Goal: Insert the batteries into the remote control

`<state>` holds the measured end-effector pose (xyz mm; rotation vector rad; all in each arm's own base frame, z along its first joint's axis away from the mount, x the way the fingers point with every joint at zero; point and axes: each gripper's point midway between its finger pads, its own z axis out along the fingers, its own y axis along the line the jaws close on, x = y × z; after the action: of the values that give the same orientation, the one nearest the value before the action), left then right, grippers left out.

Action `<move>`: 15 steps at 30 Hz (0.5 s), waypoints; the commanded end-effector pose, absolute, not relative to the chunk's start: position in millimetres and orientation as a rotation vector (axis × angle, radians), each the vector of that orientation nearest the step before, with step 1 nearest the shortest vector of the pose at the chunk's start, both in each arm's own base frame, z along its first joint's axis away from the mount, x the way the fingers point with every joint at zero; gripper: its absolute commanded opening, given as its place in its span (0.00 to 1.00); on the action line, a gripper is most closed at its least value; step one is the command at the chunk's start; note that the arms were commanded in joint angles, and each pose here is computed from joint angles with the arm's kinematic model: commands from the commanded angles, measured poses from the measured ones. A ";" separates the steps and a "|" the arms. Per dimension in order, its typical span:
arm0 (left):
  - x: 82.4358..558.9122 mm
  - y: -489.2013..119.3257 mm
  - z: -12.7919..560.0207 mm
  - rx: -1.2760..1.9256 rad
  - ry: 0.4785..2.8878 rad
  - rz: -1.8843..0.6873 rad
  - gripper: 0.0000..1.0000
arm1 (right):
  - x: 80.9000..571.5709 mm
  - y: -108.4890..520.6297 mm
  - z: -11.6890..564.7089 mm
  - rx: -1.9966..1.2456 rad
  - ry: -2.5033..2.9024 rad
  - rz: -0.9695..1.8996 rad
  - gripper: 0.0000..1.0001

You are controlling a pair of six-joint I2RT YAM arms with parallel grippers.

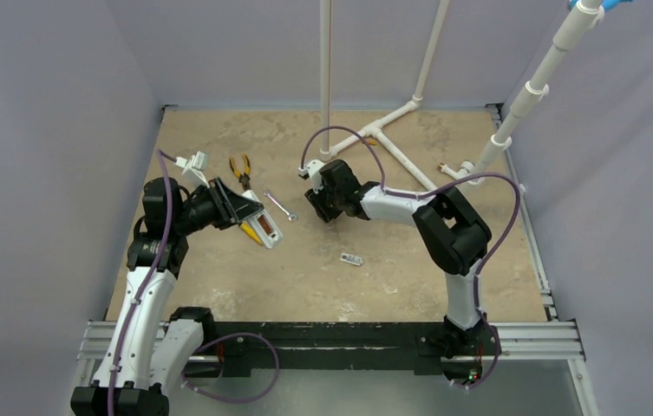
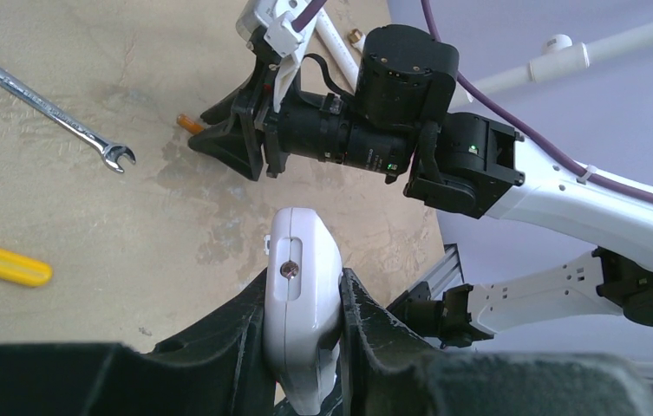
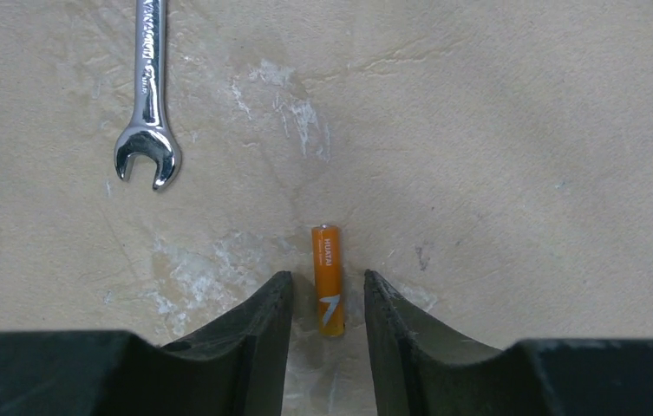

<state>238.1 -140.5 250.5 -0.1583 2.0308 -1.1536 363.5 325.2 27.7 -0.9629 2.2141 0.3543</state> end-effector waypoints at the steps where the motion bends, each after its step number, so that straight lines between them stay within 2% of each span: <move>1: 240.6 -140.2 266.7 -0.120 1.972 -1.156 0.00 | 365.9 325.0 29.6 -0.998 2.235 0.326 0.32; 7: 242.3 -139.3 267.8 -0.121 1.971 -1.149 0.00 | 349.0 318.4 40.3 -1.046 2.254 0.348 0.22; 12: 245.9 -139.7 270.7 -0.121 1.965 -1.153 0.00 | 340.2 311.4 47.9 -1.050 2.245 0.349 0.30; 15: 246.3 -140.5 271.5 -0.121 1.964 -1.162 0.00 | 341.5 311.6 39.7 -1.056 2.259 0.339 0.31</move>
<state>240.1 -140.6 247.8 -0.1673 2.0416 -1.1561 344.3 308.9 31.2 -1.0317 2.2806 0.3261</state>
